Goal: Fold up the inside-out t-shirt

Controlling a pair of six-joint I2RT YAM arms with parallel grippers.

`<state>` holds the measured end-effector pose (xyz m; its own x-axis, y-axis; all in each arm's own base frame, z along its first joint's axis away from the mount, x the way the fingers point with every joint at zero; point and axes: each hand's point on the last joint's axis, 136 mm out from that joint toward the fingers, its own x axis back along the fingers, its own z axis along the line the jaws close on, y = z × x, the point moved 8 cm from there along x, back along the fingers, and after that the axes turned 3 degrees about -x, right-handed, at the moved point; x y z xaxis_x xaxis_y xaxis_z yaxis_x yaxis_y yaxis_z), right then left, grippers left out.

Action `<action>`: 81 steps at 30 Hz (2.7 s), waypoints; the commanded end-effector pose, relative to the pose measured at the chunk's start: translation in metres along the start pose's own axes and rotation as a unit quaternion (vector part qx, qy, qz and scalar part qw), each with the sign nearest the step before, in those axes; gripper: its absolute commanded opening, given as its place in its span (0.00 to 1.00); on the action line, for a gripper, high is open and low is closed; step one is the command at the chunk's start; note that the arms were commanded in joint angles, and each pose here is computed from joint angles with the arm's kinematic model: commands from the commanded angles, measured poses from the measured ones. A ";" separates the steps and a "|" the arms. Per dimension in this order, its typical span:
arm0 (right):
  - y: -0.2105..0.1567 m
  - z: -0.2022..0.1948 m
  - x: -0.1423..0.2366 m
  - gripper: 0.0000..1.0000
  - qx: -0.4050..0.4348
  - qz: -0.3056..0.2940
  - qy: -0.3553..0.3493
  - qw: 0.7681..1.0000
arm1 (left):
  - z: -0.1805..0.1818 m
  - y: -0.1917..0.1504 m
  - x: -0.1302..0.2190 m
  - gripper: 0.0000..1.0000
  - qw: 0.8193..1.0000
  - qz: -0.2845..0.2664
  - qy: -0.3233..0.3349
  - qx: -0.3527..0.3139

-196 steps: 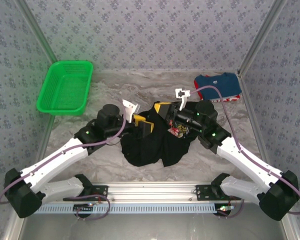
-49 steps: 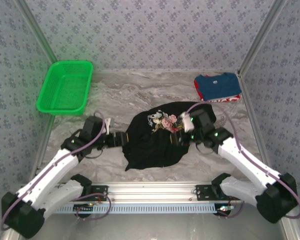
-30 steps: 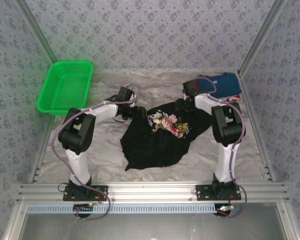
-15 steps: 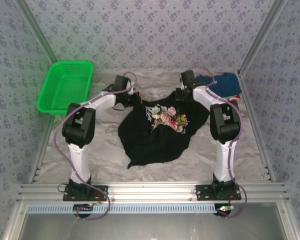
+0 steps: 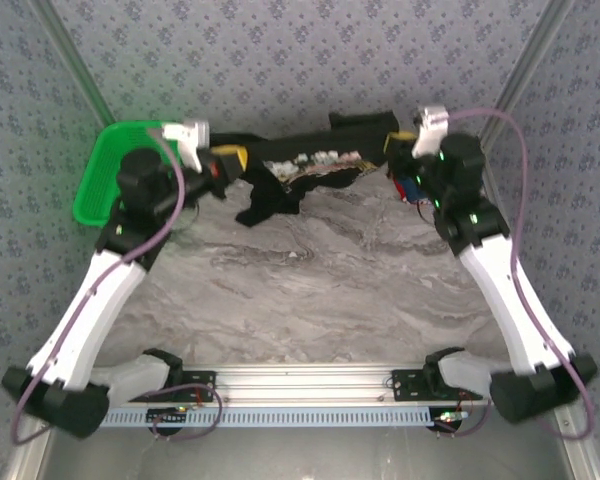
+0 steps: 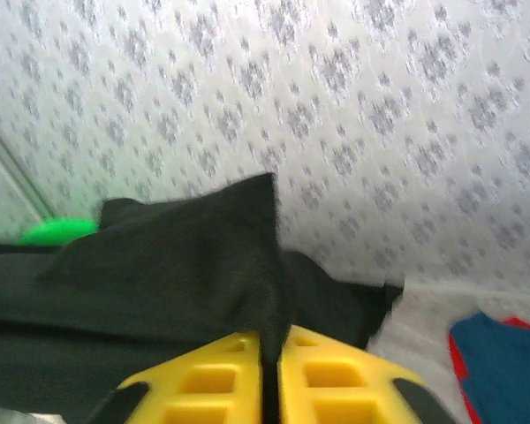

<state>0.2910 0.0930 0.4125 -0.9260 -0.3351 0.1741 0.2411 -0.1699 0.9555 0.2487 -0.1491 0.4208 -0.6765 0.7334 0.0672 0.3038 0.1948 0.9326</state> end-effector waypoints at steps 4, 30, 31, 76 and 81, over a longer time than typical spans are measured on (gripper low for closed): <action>-0.167 -0.051 0.037 0.39 -0.084 0.243 -0.131 0.957 | 0.015 -0.185 0.003 0.32 0.959 0.268 -0.010 0.088; -0.280 0.095 -0.125 0.71 -0.045 0.363 0.118 0.923 | 0.140 -0.227 -0.049 0.69 0.881 0.358 0.281 0.127; -0.283 0.102 -0.128 0.72 -0.048 0.361 0.128 0.923 | 0.144 -0.229 -0.045 0.69 0.877 0.364 0.288 0.125; -0.222 0.026 0.022 0.00 -0.023 0.372 0.143 0.917 | -0.001 -0.250 -0.068 0.47 0.928 0.363 0.000 -0.087; -0.220 0.021 0.019 0.00 -0.029 0.365 0.135 0.921 | -0.023 -0.285 -0.095 0.56 0.912 0.393 -0.040 -0.114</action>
<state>0.2163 0.1443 0.2130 -0.4295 -0.5797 0.6925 0.7761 0.1551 0.6112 0.2078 -0.2711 0.1522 -0.2354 0.6169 0.7510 0.6017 -0.5143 0.6110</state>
